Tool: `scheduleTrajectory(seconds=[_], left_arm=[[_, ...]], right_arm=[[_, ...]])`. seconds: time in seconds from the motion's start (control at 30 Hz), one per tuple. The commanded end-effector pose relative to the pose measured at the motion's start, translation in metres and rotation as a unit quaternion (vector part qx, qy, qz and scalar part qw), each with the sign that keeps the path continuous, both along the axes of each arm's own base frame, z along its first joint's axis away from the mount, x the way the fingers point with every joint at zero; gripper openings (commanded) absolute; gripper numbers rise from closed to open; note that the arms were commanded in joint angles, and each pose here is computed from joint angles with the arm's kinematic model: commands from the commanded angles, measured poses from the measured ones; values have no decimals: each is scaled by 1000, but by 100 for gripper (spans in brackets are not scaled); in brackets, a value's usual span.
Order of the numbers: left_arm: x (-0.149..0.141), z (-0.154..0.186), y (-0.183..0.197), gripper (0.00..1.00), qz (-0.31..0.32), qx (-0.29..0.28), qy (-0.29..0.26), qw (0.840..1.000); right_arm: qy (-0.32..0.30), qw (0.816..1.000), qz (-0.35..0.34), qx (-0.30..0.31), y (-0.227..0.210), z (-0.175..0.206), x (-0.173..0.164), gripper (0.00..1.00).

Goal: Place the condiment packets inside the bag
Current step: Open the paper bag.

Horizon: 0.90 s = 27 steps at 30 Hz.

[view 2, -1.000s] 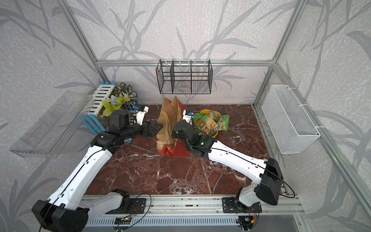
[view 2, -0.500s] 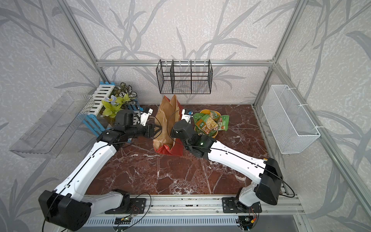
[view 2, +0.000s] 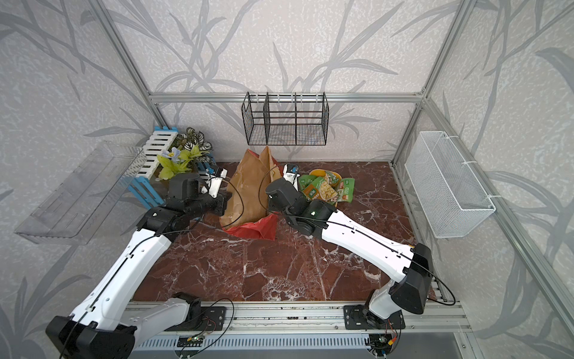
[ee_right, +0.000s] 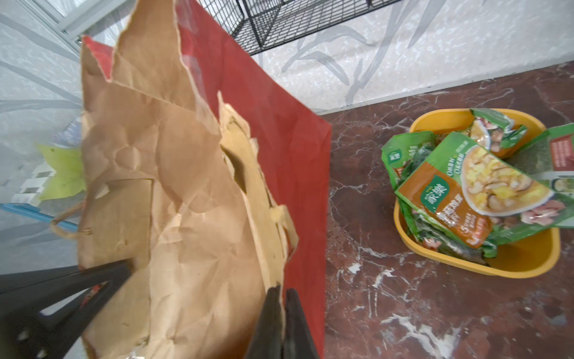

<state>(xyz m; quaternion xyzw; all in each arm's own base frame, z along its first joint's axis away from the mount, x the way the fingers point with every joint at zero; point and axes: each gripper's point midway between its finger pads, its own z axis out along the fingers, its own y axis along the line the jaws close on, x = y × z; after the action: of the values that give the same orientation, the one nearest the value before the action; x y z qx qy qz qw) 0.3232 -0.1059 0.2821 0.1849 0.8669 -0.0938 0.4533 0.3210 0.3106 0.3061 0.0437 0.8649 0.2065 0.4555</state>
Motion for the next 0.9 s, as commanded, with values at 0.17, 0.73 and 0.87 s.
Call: scheduleTrajectory(seconds=[0.17, 0.73, 0.87], left_arm=[[-17, 17, 34, 0, -2, 140, -27, 990], [-41, 33, 8, 23, -62, 108, -35, 992], [-46, 44, -4, 26, -74, 68, -52, 994]], right_arm=[[80, 992, 23, -99, -37, -29, -22, 0], [129, 982, 91, -100, -13, -39, -34, 0], [134, 982, 102, -82, -1, -43, -32, 0]])
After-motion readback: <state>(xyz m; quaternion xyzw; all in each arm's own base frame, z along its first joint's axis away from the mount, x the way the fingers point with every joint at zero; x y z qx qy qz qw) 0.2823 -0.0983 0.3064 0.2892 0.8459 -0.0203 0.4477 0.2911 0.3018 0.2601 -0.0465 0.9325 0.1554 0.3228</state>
